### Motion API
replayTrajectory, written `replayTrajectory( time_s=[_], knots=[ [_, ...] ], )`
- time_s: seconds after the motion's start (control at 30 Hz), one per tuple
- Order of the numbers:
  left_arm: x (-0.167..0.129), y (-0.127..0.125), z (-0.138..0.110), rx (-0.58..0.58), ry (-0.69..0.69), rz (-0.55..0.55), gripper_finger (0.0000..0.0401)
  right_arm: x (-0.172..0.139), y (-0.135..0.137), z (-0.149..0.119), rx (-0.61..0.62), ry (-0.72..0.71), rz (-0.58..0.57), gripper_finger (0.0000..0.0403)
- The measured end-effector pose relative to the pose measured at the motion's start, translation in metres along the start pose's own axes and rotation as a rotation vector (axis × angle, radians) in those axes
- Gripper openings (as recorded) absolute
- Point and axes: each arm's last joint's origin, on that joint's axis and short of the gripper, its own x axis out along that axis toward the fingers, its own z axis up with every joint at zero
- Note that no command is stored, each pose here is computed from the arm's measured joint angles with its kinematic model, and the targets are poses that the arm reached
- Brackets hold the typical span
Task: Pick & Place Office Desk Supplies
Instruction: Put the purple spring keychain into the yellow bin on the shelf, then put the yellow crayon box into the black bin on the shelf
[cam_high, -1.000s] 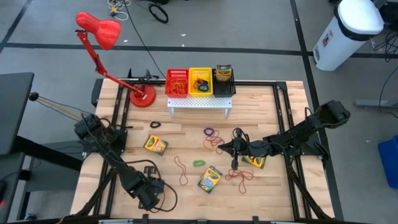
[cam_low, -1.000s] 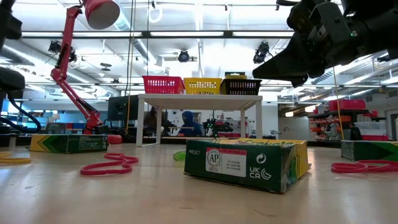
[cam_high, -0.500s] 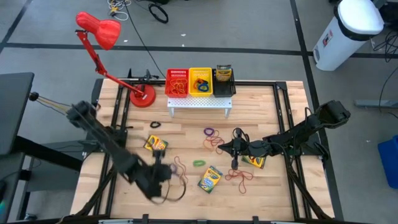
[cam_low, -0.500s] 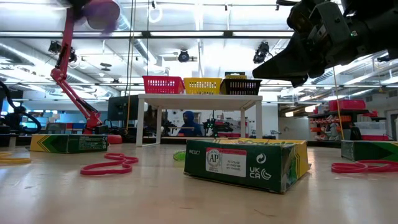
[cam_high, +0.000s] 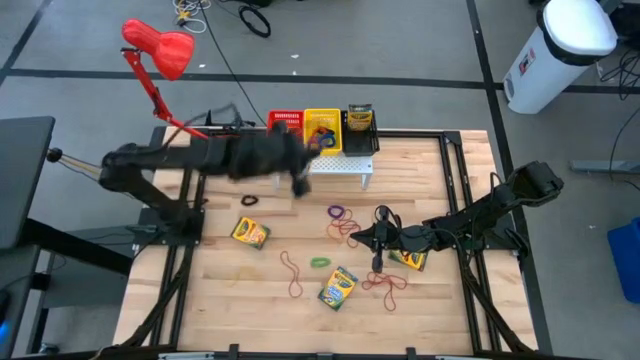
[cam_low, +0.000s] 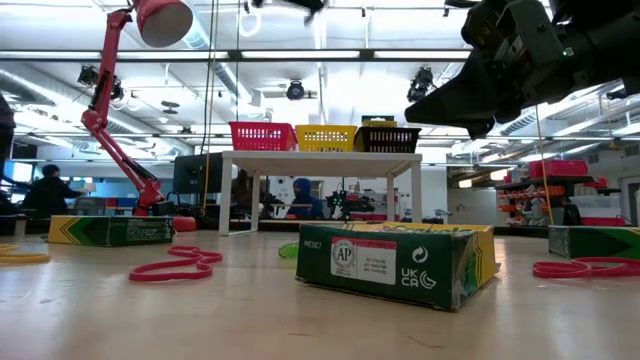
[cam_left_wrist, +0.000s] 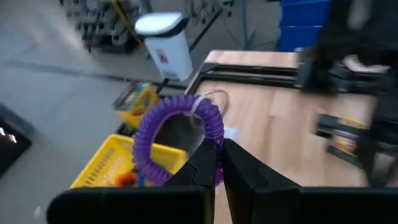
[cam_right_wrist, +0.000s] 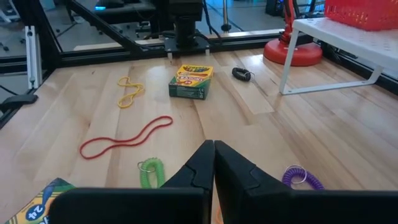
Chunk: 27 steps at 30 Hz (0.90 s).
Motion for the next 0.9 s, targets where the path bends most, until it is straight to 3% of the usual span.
replayTrajectory(
  time_s=[0.1,0.23,0.47,0.7,0.9],
  knots=[
    [0.038,0.039,0.003,-0.062,0.034,0.003,0.0018,0.0,0.0,0.0,-0.001,0.001,0.0,0.0021],
    [0.088,0.075,-0.014,-0.126,0.136,0.05,0.0018,0.0,0.0,0.0,0.0,0.0,0.001,0.0021],
    [0.155,0.096,-0.06,-0.18,0.317,0.092,0.0023,0.0,0.0,0.0,-0.001,0.001,0.004,0.0021],
    [0.167,0.085,-0.065,-0.172,0.32,0.062,0.0065,0.0,0.0,0.0,-0.003,0.001,0.004,0.0021],
    [0.143,0.076,-0.048,-0.121,0.278,0.025,0.0142,0.0,0.0,0.0,-0.007,0.001,0.004,0.0021]
  ],
)
